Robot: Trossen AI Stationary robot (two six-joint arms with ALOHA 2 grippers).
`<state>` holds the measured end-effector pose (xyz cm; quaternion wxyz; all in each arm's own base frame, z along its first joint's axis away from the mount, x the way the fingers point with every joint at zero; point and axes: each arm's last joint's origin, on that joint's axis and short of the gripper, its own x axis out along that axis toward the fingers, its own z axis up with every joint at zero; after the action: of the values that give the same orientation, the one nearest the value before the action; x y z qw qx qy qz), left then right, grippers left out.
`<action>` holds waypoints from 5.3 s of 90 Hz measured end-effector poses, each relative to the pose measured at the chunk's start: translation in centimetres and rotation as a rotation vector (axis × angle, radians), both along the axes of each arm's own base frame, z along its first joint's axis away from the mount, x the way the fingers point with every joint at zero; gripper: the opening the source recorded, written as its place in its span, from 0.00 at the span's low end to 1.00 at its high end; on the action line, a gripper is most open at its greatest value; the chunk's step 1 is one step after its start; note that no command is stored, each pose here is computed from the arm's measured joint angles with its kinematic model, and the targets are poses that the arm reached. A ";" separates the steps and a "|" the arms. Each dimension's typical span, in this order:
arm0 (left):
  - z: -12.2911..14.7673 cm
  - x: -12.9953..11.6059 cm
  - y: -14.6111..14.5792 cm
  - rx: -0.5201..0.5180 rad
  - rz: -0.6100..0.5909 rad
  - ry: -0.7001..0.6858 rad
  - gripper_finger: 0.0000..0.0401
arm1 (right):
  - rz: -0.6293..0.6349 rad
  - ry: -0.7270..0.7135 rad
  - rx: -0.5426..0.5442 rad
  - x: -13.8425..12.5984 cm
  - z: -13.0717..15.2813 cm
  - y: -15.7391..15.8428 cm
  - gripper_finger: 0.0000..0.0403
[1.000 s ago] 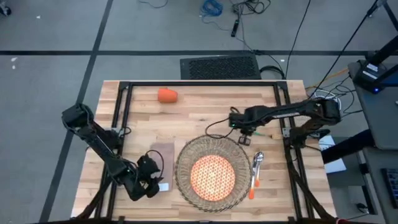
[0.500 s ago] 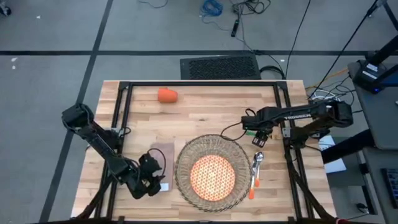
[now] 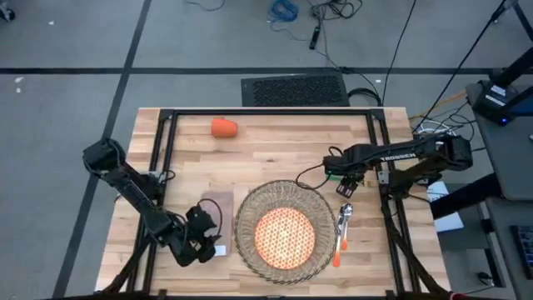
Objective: Set table place
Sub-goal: Put the green fork on the white napkin to the left of the brown mat
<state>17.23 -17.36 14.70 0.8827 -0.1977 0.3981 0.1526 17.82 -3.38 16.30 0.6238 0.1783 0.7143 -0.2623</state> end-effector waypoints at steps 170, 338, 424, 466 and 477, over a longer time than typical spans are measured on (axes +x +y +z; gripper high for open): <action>1.7 -0.1 0.4 0.063 -0.059 -0.076 0.47 | 0.147 -0.253 -0.015 3.9 2.8 1.8 0.00; 4.3 11.0 14.2 -0.597 -0.386 -0.330 0.47 | 1.447 -0.109 -0.403 23.9 8.7 16.7 0.00; 4.3 11.3 15.0 -0.543 -0.394 -0.328 0.07 | 1.427 -0.161 -0.534 25.3 9.1 15.5 0.00; 3.8 11.1 15.1 -0.455 -0.405 -0.302 0.00 | 1.354 -0.183 -0.469 24.9 9.1 15.6 0.08; 3.5 11.0 15.2 -0.452 -0.391 -0.269 0.00 | 1.313 -0.172 -0.437 24.6 8.9 15.4 0.13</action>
<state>28.19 -2.19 18.22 0.8737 -0.3271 0.3321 -0.1395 42.42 12.06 25.24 0.7291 -0.3999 0.5534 0.0465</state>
